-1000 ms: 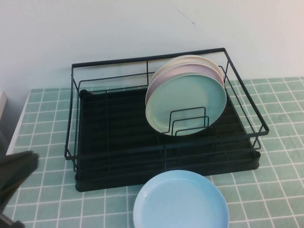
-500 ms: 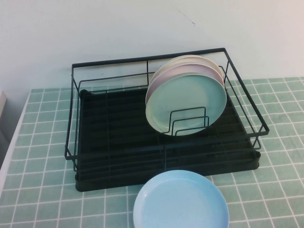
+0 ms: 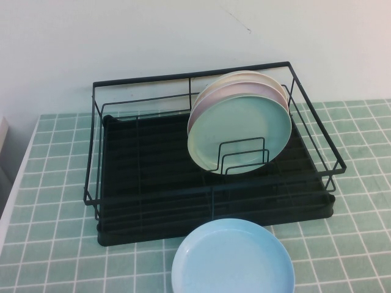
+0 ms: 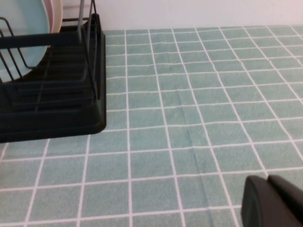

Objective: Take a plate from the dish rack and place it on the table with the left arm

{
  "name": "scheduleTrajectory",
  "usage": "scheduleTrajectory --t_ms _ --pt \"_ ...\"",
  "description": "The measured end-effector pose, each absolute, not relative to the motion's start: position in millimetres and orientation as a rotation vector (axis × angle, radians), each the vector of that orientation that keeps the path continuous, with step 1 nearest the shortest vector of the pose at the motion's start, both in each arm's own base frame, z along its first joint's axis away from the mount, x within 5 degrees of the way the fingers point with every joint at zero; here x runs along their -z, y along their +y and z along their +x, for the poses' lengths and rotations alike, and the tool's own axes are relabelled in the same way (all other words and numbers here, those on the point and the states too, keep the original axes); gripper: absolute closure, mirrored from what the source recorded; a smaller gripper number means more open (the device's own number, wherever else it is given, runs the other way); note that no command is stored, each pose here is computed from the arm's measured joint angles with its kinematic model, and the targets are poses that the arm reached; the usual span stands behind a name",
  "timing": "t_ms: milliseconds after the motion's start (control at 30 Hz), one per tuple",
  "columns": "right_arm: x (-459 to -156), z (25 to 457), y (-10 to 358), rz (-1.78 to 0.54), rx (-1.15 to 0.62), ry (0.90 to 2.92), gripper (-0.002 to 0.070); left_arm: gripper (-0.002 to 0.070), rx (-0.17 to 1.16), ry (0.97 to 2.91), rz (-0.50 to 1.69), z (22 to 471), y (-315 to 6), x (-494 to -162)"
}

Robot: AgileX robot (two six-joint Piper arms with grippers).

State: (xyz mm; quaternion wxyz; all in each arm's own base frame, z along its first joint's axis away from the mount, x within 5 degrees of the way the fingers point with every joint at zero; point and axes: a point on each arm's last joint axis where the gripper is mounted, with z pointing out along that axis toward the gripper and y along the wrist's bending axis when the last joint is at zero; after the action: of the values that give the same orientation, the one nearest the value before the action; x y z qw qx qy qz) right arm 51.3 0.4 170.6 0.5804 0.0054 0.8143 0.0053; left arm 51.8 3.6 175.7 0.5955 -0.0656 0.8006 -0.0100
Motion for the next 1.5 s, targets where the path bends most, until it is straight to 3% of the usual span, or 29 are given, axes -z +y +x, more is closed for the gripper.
scheduleTrajectory --t_ms 467,1500 --pt "-170.6 51.3 0.4 0.013 -0.012 1.903 0.0680 0.0677 0.079 1.853 -0.226 51.8 3.6 -175.7" --pt "-170.6 51.3 0.4 0.013 -0.012 1.903 0.0680 0.0678 0.111 1.860 -0.164 51.9 0.7 -175.7"
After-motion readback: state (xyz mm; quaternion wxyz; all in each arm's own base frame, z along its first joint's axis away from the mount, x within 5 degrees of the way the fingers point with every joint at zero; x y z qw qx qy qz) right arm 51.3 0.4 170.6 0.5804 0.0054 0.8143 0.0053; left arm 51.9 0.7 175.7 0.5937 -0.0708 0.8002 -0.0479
